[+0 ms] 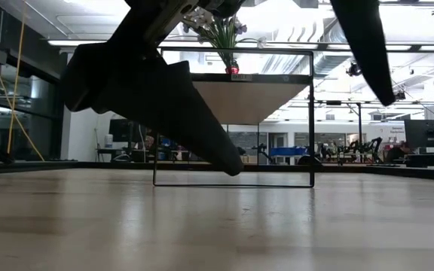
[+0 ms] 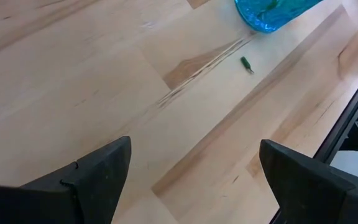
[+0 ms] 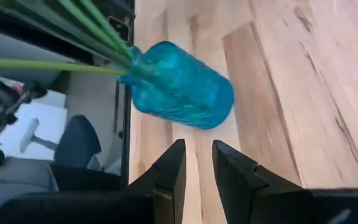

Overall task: Pick and place flowers into a vace then onto a shelf
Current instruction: Put the blue vase with flowers on the shelf

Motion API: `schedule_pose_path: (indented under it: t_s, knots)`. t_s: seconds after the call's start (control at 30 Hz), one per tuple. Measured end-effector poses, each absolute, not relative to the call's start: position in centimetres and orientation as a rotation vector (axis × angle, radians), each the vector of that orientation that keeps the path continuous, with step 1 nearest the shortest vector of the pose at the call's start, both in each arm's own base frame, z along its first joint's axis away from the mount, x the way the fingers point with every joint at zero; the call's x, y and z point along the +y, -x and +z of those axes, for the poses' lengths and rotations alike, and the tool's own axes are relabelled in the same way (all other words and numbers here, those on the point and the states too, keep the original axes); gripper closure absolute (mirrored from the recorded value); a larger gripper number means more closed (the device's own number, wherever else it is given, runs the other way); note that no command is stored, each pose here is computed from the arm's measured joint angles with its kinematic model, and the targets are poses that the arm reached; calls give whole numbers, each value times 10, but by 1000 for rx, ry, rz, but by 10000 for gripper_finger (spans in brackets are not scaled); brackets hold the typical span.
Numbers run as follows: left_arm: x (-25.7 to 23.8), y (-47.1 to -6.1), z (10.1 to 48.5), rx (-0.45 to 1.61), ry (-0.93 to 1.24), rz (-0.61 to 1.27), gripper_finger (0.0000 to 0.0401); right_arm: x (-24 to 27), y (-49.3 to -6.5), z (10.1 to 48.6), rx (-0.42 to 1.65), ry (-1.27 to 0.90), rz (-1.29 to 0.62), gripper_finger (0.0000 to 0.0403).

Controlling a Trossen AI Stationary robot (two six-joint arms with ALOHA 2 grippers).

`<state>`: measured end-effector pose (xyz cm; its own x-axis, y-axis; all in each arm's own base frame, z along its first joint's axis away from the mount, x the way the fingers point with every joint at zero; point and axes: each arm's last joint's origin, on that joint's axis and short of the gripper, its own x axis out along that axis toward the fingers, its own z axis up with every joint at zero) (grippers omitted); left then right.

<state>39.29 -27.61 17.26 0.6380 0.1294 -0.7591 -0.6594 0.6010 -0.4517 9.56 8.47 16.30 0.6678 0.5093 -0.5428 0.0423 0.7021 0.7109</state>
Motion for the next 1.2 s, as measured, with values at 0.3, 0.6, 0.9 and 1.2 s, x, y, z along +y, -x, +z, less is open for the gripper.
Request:
schedule_pose_path:
  t_s: [0.3,0.6,0.9,1.2]
  knots:
    - [-277,-393,173,748,829,511,16,85,-91,128,790,-958,436,331]
    - [-277,-393,173,757,834,507,16,88,-96,142,631,-879,526,331]
    - [-277,-393,173,758,834,506,16,88,-97,145,531,-740,554,331]
    - [-277,-393,172,758,837,508,16,88,-97,147,504,-677,592,264]
